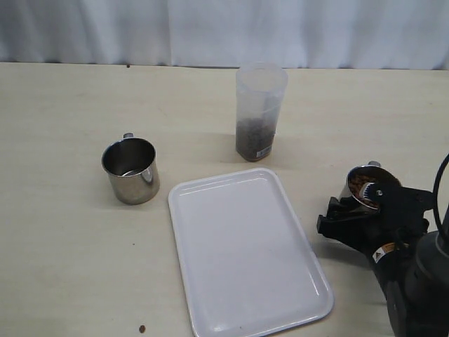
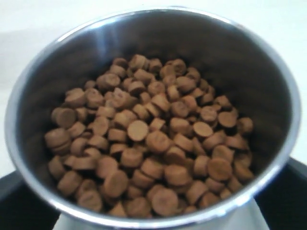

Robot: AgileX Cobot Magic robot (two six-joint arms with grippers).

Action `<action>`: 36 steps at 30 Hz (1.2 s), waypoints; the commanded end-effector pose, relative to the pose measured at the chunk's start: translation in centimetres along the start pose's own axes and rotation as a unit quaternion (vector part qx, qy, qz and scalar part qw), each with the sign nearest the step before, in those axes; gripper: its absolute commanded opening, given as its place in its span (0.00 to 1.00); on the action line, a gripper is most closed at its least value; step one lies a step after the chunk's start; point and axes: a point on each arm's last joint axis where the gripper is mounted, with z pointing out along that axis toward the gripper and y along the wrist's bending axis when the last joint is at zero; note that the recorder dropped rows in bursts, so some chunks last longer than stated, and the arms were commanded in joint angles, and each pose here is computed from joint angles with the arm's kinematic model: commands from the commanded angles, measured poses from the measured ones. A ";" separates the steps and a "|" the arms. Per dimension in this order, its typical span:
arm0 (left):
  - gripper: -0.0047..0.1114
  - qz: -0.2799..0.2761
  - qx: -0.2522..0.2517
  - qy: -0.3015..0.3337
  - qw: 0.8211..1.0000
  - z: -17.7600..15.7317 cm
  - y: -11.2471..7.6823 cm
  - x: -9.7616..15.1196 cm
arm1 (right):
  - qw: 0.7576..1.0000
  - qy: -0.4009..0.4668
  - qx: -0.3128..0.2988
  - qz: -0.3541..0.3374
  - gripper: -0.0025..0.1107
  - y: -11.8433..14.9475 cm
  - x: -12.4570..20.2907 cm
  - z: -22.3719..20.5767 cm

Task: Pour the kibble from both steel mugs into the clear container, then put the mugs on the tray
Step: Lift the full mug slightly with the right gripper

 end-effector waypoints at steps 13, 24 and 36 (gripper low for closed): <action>0.04 -0.003 0.001 -0.002 1.000 0.0 0.0 0.1 | 1.000 -0.005 -0.009 -0.004 0.89 0.2 0.0 0.0; 0.04 -0.003 0.001 -0.002 1.000 0.0 0.0 0.1 | 1.000 -0.007 -0.002 -0.001 0.69 0.1 -0.1 0.0; 0.04 -0.003 0.001 -0.002 1.000 0.0 0.0 0.1 | 1.000 -0.007 0.001 0.000 0.19 0.0 -0.1 0.0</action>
